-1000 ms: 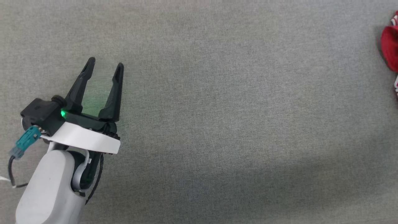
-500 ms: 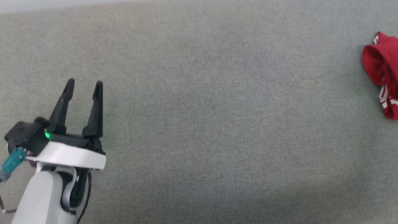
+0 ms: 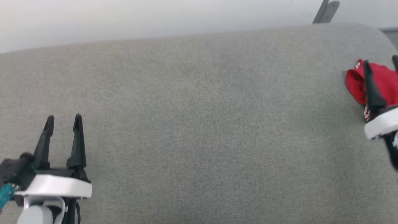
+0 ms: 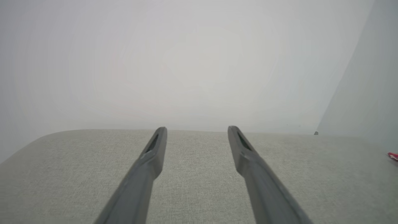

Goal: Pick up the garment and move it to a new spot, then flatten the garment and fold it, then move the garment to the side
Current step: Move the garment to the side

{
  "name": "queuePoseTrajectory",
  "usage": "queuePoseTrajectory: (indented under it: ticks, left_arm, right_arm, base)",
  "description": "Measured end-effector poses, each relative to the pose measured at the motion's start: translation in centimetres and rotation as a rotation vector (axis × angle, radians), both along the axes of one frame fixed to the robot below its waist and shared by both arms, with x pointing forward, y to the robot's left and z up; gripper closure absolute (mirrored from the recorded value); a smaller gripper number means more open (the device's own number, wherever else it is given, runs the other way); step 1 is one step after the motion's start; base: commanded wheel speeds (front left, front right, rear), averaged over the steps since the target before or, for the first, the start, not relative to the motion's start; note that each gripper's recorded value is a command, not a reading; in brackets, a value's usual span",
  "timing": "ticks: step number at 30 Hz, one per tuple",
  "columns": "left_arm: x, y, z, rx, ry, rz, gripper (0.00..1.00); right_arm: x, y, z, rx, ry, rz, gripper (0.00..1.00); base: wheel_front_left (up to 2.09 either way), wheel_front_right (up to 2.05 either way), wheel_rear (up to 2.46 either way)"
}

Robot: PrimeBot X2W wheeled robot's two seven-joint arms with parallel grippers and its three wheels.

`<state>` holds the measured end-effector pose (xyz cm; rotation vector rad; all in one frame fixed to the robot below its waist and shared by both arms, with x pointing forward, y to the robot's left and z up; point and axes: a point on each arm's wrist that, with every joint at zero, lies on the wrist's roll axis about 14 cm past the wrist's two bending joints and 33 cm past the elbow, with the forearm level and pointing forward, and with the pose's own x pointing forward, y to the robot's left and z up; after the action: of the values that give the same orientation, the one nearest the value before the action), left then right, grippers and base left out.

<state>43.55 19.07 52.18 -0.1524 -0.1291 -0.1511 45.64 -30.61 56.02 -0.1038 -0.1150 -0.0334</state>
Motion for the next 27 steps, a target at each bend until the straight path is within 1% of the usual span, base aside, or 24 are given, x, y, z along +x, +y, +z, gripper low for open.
queuePoseTrajectory:
  ticks: [6,14,19,27]
  left_arm:
    - [-2.5,1.4,0.7,0.001,-0.015,0.056,0.00]
    - [-5.7,3.1,1.5,0.014,-0.037,0.123,0.00]
    - [-7.3,4.1,1.1,0.007,-0.025,0.163,0.00]
    - [-8.7,4.7,0.1,-0.014,0.005,0.204,0.00]
  right_arm:
    - [-3.1,2.3,0.3,0.014,-0.044,0.032,0.00]
    - [-6.8,3.2,1.0,0.022,-0.095,0.029,0.00]
    - [-8.5,3.7,0.6,0.045,-0.102,0.025,0.00]
    - [-9.9,4.7,-0.2,0.074,-0.095,0.034,0.00]
  base:
    - [0.00,0.00,0.00]
    - [0.00,0.00,0.00]
    - [0.00,0.00,0.00]
    - [0.00,0.00,0.00]
